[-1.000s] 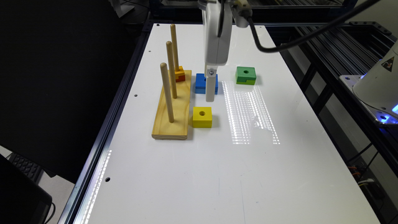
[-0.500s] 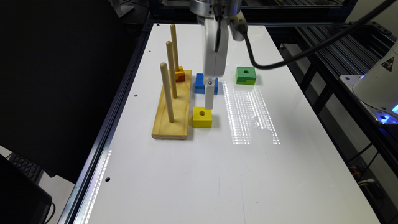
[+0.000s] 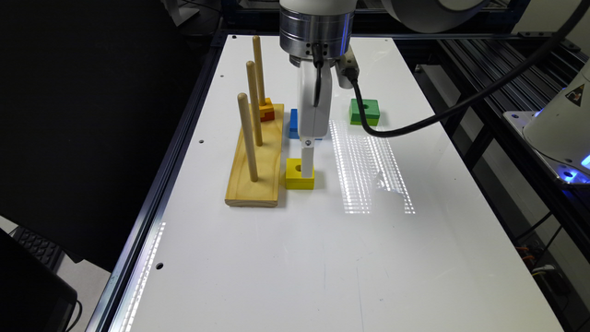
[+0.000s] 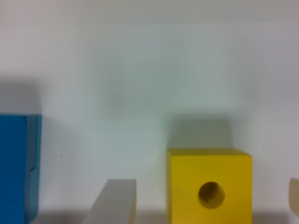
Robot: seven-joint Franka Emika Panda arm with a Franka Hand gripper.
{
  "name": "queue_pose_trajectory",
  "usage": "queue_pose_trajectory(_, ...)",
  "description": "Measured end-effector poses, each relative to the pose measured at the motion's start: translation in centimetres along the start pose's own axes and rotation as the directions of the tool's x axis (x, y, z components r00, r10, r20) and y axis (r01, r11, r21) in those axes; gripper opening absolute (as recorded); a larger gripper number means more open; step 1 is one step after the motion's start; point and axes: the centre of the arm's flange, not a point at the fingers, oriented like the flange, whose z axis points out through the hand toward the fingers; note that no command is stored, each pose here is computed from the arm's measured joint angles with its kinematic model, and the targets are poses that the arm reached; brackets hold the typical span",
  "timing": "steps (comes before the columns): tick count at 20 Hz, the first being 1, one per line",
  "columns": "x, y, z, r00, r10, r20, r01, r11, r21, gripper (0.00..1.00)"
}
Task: Pick up yellow block.
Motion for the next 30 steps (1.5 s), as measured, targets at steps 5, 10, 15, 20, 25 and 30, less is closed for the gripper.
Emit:
queue_pose_trajectory(5,0.05,0.0,0.2,1.000000,-0.0007,-0.0007,0.0007,0.999999,0.0009,1.00)
queue_pose_trajectory(10,0.72,-0.9,0.0,0.999961,-0.0014,-0.0087,0.0015,0.999897,0.0143,1.00)
queue_pose_trajectory(15,1.25,-1.5,0.8,0.999989,-0.0014,-0.0044,0.0014,0.999896,0.0143,1.00)
queue_pose_trajectory(20,1.35,-1.6,2.9,0.999990,-0.0002,0.0045,0.0001,0.999942,0.0108,1.00)
queue_pose_trajectory(25,1.58,-1.7,3.8,0.999983,0.0011,0.0057,-0.0012,0.999909,0.0135,1.00)
queue_pose_trajectory(30,1.64,-1.8,3.7,0.999990,0.0012,0.0043,-0.0013,0.999884,0.0151,1.00)
